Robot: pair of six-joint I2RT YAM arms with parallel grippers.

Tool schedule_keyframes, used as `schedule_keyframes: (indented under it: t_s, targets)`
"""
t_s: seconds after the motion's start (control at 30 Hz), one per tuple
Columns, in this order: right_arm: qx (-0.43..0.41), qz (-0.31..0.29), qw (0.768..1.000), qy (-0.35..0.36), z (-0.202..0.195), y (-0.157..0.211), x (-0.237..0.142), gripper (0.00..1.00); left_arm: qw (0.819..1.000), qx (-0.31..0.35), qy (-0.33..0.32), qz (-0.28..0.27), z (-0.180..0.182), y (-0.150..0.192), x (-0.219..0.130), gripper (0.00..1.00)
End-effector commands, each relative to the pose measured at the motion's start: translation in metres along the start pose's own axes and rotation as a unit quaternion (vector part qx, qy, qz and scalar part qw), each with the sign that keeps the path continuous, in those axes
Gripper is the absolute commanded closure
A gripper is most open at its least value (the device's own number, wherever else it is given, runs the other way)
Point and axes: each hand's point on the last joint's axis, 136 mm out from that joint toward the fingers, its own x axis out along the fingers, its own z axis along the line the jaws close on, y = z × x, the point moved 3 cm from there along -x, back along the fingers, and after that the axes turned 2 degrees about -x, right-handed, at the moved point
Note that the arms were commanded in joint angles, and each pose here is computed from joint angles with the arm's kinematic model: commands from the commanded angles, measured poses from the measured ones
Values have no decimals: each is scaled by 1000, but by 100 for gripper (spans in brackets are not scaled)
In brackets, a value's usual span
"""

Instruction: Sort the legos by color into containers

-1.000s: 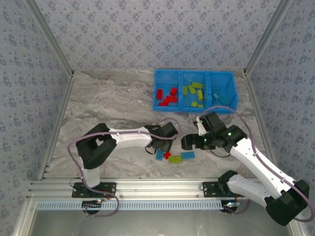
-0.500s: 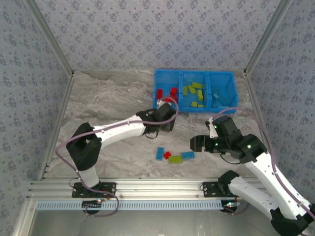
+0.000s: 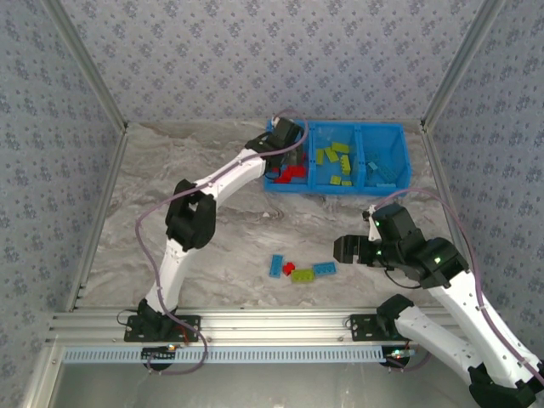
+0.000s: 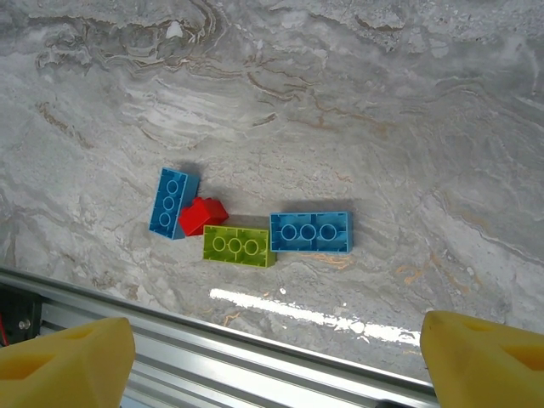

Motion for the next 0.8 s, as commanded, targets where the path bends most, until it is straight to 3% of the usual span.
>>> schedule_keyframes:
  t_s: [0.0, 0.2, 0.4, 0.57, 0.67, 0.77]
  targets:
    - [11, -4, 1000, 6, -1, -2, -7, 10, 999, 16, 32, -22, -17, -32, -32, 22]
    - [18, -6, 1000, 8, -1, -4, -1, 10, 997, 3, 64, -39, -20, -44, -81, 26]
    - [55, 44, 997, 45, -13, 13, 29, 10, 987, 23, 128, -94, -23, -12, -181, 28]
    - [142, 74, 982, 102, -24, 33, 64, 10, 957, 182, 195, -110, -24, 60, -266, 27]
    - [171, 98, 973, 121, -22, 49, 88, 9, 929, 278, 221, -105, -11, 104, -303, 24]
    - [216, 111, 959, 149, -21, 58, 107, 4, 909, 329, 238, -93, 12, 136, -324, 22]
